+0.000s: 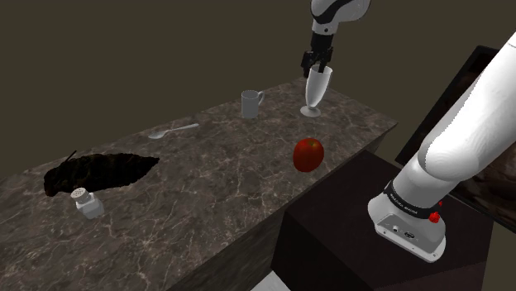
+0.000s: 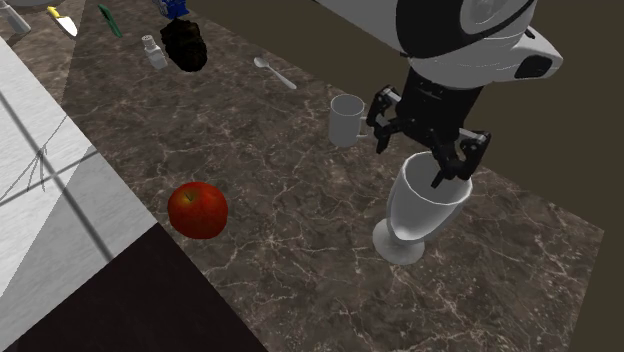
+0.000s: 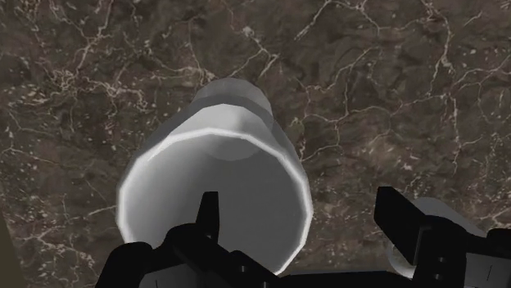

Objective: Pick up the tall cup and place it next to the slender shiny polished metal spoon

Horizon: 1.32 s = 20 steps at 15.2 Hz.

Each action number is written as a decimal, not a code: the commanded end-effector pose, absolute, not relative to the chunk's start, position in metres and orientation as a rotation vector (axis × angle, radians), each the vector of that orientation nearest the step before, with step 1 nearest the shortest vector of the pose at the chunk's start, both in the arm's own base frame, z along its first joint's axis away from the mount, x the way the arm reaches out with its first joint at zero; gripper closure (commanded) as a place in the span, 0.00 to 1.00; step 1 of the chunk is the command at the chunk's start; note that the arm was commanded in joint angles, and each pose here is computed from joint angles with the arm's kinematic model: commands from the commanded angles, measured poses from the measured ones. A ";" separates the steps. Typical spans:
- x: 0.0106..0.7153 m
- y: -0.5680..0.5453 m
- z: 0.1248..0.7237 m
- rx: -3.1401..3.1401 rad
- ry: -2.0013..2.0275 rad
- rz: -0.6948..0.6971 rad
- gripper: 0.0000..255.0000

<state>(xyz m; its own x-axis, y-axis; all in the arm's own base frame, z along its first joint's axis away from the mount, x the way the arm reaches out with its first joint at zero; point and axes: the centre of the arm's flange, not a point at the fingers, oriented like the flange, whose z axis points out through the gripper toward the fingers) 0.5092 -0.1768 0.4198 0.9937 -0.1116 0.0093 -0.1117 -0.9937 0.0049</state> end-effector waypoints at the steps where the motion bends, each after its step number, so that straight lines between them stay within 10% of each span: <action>1: 0.509 -0.178 0.410 3.131 -0.175 0.015 0.00; 9: 0.509 -0.178 0.407 3.131 -0.175 0.015 0.00; 10: 0.509 -0.178 0.407 3.131 -0.175 0.015 1.00; 20: 0.509 -0.178 0.412 3.131 -0.175 0.015 1.00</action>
<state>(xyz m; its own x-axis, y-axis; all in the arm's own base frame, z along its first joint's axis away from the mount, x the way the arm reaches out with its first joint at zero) 0.5092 -0.1781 0.4089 0.9937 -0.1115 0.0096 -0.1116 -0.9937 0.0048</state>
